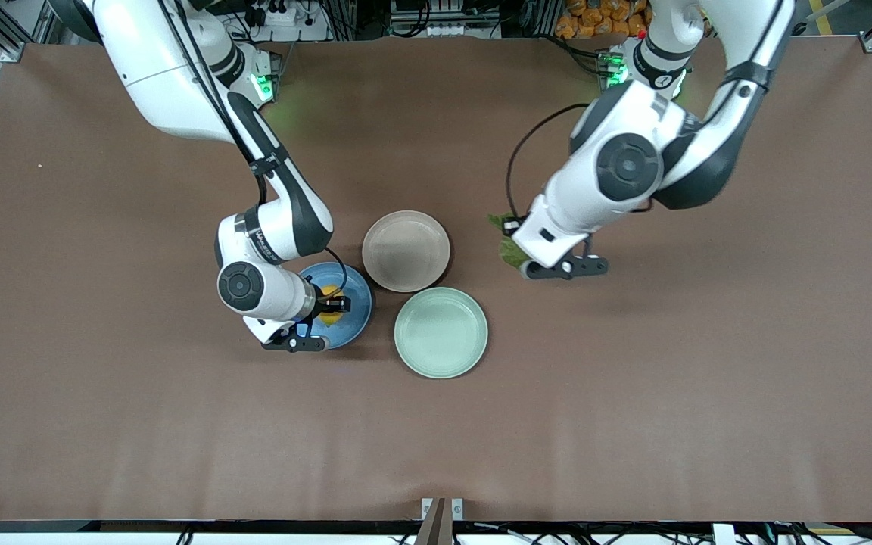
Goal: Place lemon and lettuce in plates
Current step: 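Carry the lemon onto the blue plate while the left gripper carries the lettuce, then release the lemon and withdraw the right gripper while the left gripper lowers the lettuce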
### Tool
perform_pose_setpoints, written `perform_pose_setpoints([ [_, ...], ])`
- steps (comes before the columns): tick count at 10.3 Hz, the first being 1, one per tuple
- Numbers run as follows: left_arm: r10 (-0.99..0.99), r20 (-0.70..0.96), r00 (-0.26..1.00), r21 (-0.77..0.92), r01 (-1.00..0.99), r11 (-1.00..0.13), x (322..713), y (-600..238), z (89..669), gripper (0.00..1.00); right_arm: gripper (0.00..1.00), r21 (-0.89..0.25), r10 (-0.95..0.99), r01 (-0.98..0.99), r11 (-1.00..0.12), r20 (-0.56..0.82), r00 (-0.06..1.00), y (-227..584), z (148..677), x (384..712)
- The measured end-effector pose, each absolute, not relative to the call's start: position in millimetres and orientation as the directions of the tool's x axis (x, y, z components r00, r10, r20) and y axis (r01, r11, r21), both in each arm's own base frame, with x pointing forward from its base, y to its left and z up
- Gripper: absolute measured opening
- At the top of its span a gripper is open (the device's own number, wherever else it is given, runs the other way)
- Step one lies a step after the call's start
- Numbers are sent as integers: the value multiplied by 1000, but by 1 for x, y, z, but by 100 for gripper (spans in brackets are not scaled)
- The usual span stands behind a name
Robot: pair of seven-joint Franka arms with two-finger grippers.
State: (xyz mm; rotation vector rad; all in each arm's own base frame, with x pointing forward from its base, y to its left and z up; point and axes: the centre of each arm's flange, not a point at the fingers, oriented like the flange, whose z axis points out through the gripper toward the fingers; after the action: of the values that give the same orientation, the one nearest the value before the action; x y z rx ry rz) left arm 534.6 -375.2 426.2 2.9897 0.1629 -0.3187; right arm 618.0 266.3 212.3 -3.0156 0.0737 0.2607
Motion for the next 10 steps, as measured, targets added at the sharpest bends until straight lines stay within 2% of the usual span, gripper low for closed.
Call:
perform_pose_setpoints([
  [1, 116, -211, 970, 120, 144, -982, 528, -392, 421, 2, 98, -111, -39, -58, -992, -168, 985, 267, 215, 620],
  [2, 129, -207, 970, 123, 157, -980, 519, -410, 413, 2, 100, -115, -39, -58, -992, -157, 987, 267, 220, 624],
  [6, 173, -186, 967, 116, 196, -974, 482, -482, 362, 2, 100, -83, -56, -69, -994, -149, 987, 218, 279, 652],
  [10, 191, -179, 965, 155, 219, -963, 451, -534, 291, 2, 100, -100, 9, 9, -995, -7, 1000, 83, 389, 680],
])
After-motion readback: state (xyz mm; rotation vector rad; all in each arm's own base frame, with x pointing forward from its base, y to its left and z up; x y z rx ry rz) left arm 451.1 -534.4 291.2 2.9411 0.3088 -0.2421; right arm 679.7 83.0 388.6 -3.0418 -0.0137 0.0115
